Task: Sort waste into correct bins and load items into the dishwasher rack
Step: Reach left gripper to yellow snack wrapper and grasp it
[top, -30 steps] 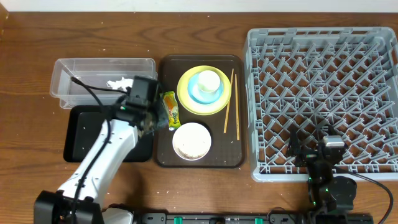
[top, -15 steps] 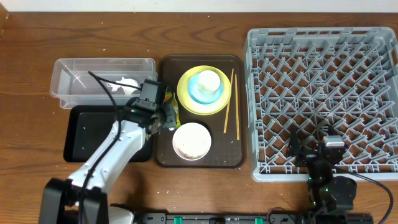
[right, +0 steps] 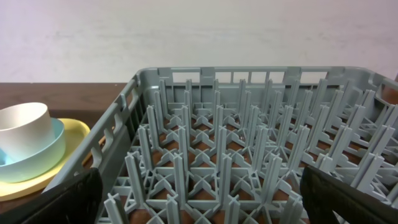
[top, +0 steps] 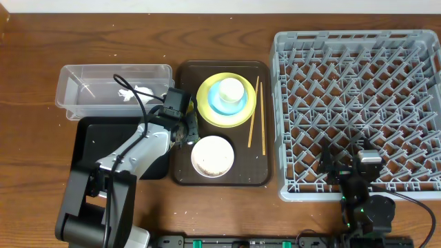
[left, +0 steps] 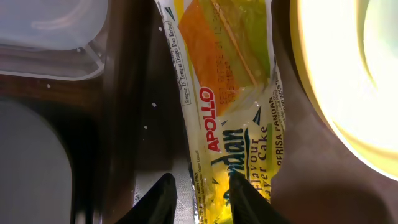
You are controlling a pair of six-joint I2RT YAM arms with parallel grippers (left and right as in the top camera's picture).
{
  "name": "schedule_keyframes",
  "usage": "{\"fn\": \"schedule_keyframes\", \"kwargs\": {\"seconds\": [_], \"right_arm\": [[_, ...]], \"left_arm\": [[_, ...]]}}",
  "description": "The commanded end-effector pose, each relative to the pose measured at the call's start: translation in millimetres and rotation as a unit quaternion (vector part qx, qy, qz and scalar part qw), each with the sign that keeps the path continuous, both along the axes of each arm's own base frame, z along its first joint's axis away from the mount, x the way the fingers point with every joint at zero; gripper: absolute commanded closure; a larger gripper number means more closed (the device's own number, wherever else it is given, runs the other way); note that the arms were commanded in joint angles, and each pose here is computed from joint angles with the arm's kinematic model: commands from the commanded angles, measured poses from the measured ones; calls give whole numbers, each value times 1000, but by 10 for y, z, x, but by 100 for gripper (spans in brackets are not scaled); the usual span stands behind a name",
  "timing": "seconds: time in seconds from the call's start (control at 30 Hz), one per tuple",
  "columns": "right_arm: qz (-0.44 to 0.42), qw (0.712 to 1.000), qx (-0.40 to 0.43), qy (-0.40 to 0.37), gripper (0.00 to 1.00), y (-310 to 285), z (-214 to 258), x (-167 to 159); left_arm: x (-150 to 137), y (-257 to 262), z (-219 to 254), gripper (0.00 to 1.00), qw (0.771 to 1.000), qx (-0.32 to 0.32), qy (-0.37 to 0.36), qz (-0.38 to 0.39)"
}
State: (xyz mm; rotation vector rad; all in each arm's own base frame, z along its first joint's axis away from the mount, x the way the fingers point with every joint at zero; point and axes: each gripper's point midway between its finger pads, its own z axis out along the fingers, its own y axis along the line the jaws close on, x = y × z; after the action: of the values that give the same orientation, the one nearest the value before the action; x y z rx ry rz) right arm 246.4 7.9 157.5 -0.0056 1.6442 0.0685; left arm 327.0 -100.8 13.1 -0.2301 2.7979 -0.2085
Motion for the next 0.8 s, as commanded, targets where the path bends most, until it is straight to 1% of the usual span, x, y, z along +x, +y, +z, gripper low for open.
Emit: {"fn": "schedule_keyframes", "kwargs": {"seconds": [0.0, 0.4, 0.57, 0.67, 0.77], "right_arm": [[-1, 1000, 0, 4, 1, -8, -22, 1], [-1, 1000, 0, 4, 1, -8, -22, 1], [-1, 1000, 0, 4, 1, -8, -22, 1], [-1, 1000, 0, 4, 1, -8, -22, 1], [-1, 1000, 0, 4, 1, -8, -22, 1]], "left_arm": [[-11, 3, -30, 66, 1000, 5, 1, -8], [5, -10, -104, 66, 1000, 6, 5, -9], [-3, -53, -165, 67, 1000, -5, 13, -12], [5, -62, -162, 79, 1000, -7, 11, -12], [8, -63, -159, 88, 1000, -7, 10, -12]]}}
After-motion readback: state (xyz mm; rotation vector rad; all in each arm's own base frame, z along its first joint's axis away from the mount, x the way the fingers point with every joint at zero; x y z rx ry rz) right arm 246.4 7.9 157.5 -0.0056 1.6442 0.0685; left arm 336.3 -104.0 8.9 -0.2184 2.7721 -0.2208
